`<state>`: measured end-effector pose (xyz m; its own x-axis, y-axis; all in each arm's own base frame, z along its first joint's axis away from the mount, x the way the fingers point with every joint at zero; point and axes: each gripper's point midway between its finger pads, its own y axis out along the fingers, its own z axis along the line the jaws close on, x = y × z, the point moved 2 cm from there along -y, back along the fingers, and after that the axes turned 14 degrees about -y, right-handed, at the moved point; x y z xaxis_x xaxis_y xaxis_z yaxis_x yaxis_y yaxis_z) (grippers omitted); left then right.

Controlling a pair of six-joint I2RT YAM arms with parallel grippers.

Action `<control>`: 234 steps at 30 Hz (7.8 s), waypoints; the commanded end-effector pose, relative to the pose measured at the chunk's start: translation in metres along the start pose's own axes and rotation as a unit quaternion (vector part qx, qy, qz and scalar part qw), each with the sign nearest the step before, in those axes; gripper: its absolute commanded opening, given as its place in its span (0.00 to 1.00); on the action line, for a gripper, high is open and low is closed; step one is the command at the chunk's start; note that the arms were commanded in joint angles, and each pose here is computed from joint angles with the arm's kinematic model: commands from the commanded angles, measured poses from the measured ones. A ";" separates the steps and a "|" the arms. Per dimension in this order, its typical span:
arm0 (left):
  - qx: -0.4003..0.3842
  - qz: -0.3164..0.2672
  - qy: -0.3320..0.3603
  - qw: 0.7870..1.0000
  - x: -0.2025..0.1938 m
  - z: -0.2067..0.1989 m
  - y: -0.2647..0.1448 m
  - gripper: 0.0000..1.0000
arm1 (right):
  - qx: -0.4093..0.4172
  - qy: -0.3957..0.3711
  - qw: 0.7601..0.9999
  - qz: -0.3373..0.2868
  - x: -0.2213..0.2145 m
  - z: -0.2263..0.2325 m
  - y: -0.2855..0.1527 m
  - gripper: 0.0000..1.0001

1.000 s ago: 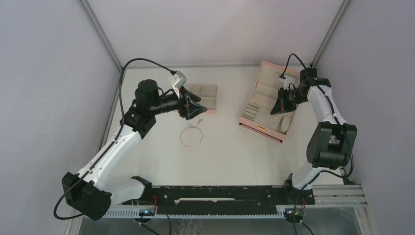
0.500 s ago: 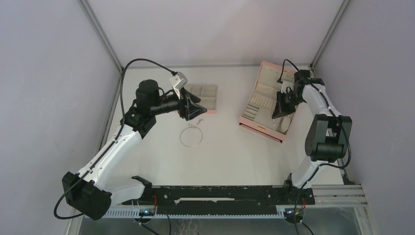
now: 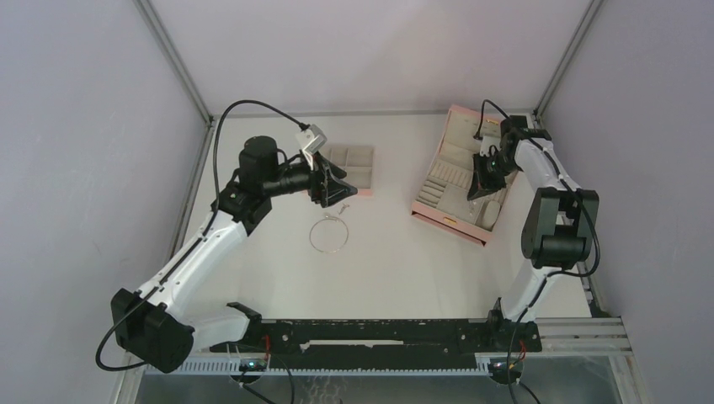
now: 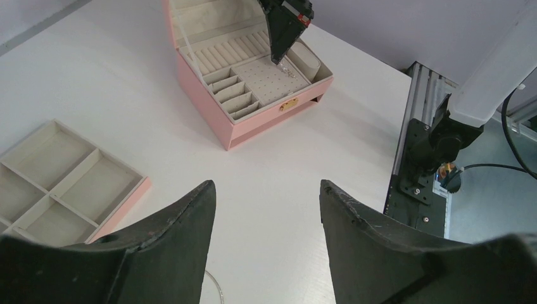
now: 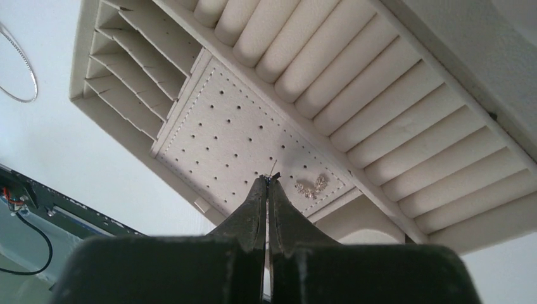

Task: Organize the mixed jewelry

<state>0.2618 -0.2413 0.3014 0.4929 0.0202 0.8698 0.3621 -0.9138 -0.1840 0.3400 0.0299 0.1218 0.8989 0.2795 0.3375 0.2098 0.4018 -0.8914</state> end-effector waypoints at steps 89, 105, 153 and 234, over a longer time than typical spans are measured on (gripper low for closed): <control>0.002 0.017 0.041 0.999 -0.007 0.000 -0.008 0.65 | 0.022 -0.144 0.989 -0.018 -0.005 -0.001 -0.006 0.00; 0.010 0.021 0.044 0.999 -0.009 0.004 -0.007 0.65 | 0.023 -0.127 0.992 -0.012 -0.003 -0.006 0.000 0.00; 0.014 0.027 0.042 0.999 -0.007 0.012 -0.001 0.65 | -0.002 -0.121 0.993 -0.011 0.013 -0.018 0.007 0.00; 0.012 0.026 0.041 0.999 -0.008 0.009 -0.003 0.65 | -0.012 -0.125 0.992 -0.029 0.012 -0.015 0.006 0.00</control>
<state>0.2615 -0.2362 0.2726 0.5066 -0.0820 0.8583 0.3372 -0.8974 -0.2847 0.3551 0.0209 0.1100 0.7775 0.4617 0.4271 0.2415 0.4077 -0.8806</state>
